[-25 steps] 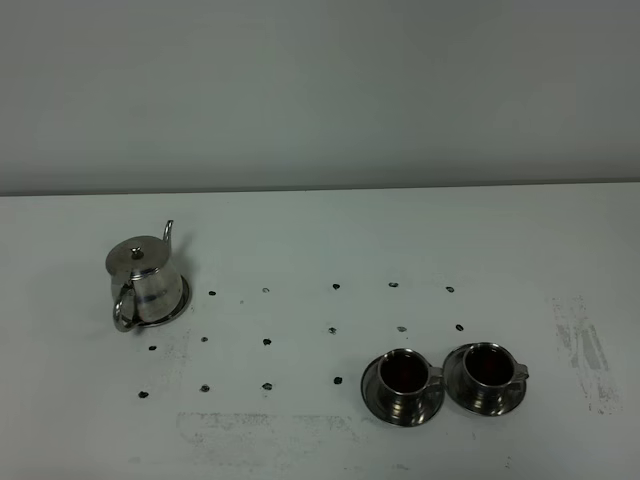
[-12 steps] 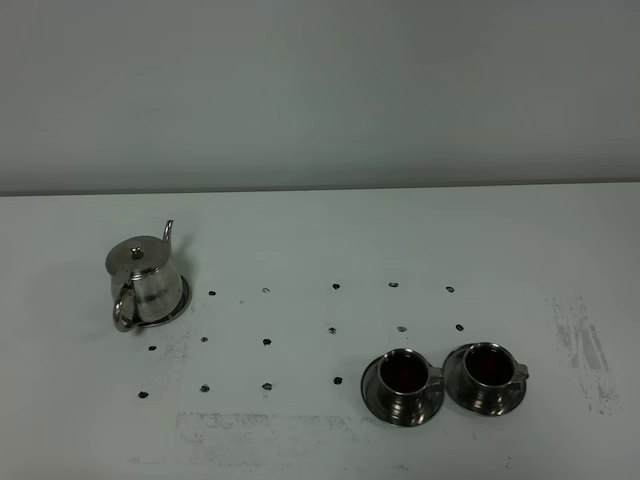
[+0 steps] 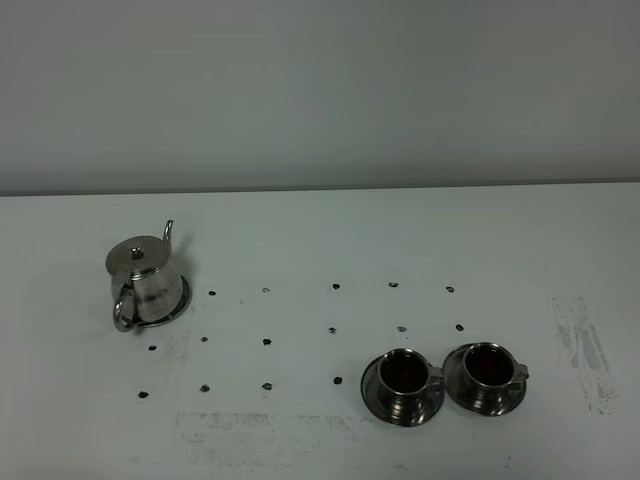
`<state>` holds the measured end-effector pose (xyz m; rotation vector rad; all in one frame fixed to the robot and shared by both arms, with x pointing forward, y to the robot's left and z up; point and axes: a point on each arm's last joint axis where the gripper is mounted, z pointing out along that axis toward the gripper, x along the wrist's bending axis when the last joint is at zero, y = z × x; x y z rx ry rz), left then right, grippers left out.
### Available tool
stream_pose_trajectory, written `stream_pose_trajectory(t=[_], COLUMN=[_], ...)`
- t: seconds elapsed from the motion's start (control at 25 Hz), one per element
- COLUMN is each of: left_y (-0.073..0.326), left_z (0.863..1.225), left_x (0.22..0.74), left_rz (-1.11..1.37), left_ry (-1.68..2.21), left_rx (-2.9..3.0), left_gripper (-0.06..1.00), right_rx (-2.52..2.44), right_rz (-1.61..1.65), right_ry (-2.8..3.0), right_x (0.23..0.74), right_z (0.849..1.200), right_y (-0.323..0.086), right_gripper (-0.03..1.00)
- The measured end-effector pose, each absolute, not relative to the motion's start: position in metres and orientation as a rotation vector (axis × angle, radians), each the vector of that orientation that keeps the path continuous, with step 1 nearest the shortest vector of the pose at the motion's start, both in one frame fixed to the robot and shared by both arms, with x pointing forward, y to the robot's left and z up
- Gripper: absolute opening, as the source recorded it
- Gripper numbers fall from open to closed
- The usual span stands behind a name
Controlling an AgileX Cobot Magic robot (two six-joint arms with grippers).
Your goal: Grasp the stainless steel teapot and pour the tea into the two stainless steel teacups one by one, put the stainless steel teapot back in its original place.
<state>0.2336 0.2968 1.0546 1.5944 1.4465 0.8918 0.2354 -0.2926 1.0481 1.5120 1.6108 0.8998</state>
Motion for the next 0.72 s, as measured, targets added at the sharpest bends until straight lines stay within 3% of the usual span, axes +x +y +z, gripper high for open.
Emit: stream_pose_trajectory(t=[0.72], left_y=[0.2968], left_z=[1.0546], left_x=[0.2336], left_rz=[0.892], left_ry=[1.447], left_rx=[1.594], left_gripper=[0.45], right_rx=[1.512], right_rz=[0.900], right_ry=[1.611], right_x=[0.2354], right_z=[1.0481], right_y=[-0.2926], right_gripper=[0.23])
